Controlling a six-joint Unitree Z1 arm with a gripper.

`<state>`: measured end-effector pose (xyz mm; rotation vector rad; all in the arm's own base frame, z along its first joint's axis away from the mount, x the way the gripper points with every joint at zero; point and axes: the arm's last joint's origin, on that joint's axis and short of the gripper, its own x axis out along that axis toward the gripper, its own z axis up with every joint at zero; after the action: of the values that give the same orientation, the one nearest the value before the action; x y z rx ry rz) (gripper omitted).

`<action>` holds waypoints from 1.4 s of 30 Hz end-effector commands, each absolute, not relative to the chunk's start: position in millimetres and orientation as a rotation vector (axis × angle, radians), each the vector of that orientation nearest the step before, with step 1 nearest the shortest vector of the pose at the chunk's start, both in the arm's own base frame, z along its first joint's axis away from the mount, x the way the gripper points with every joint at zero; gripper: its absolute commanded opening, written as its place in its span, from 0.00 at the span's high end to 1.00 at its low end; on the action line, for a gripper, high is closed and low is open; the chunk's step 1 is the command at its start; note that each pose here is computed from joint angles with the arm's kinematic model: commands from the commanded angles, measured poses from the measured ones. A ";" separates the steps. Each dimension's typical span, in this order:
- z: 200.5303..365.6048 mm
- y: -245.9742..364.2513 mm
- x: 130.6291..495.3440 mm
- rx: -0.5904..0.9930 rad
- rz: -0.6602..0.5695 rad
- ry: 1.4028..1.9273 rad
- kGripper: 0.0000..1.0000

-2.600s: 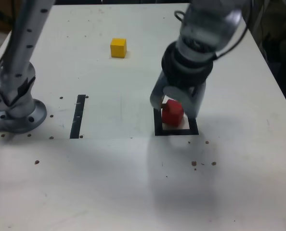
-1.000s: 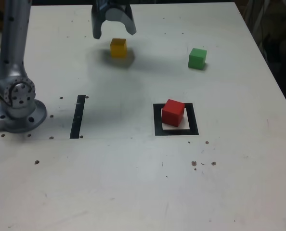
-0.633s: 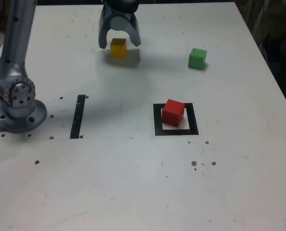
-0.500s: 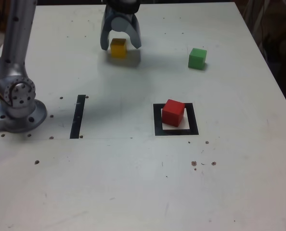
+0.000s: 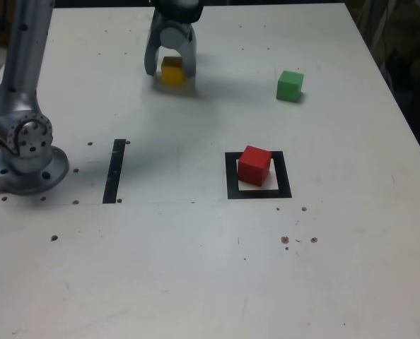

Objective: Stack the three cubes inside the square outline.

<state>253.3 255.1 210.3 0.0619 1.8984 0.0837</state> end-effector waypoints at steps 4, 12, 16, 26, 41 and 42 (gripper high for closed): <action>205.7 255.5 255.1 0.068 0.046 1.863 0.45; 208.2 254.9 258.7 0.081 -0.017 1.802 0.63; 218.7 253.8 259.2 0.092 -0.027 1.781 0.72; 255.0 231.8 261.2 0.110 -0.023 1.742 0.78; 314.5 95.3 283.1 0.177 -0.029 1.687 0.79; 316.5 84.5 285.8 0.182 -0.038 1.676 0.79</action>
<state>283.7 99.0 312.3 0.1780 1.6935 -0.0284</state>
